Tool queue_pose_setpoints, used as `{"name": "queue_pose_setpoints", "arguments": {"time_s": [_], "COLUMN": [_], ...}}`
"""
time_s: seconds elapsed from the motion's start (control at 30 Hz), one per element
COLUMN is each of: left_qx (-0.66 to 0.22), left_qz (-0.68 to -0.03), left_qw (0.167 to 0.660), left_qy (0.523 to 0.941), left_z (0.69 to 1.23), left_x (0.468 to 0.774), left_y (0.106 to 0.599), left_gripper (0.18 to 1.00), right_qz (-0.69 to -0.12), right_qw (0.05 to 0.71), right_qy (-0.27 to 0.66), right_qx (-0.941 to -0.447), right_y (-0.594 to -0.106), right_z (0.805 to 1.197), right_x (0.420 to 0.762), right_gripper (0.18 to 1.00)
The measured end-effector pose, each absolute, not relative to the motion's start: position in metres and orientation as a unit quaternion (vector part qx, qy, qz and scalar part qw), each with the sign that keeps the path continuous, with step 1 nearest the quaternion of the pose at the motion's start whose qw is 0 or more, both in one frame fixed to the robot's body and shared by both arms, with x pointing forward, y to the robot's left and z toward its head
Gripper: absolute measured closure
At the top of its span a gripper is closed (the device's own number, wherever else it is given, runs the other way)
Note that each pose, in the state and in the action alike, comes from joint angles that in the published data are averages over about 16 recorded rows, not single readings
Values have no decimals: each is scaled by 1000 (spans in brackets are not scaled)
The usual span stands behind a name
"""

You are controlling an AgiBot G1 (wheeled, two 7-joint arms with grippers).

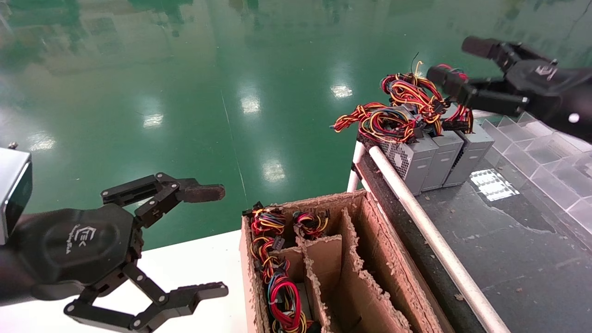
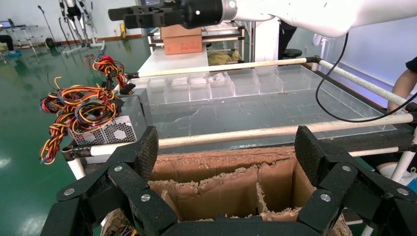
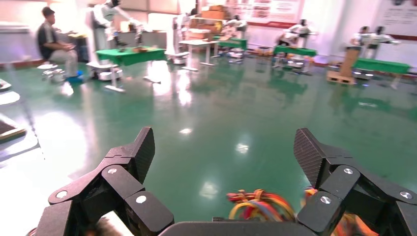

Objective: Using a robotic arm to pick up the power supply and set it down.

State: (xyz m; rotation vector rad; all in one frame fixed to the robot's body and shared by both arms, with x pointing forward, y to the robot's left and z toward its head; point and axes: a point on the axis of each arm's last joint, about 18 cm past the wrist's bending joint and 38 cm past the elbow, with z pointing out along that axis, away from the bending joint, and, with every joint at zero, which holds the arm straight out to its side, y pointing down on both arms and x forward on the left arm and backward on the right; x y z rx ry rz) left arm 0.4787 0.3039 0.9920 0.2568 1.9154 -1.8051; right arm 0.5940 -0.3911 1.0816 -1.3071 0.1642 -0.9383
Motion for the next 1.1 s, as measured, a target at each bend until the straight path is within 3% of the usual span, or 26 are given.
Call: {"name": "queue_pose_setpoints", "arguments": {"time_s": [1.1], "left_qx": [94], "left_qz": [-662], "left_qw": [246], "left_qy": [702], "left_z": [992], "left_x": [479], "left_y": [304], "left_gripper": [184], "right_qz": [-241], "right_qw": [658], "right_qy": [-104], "right_qx": [-706], "right_y": [-301], "right_z": [991], "right_x": [474], "right_gripper": [178]}}
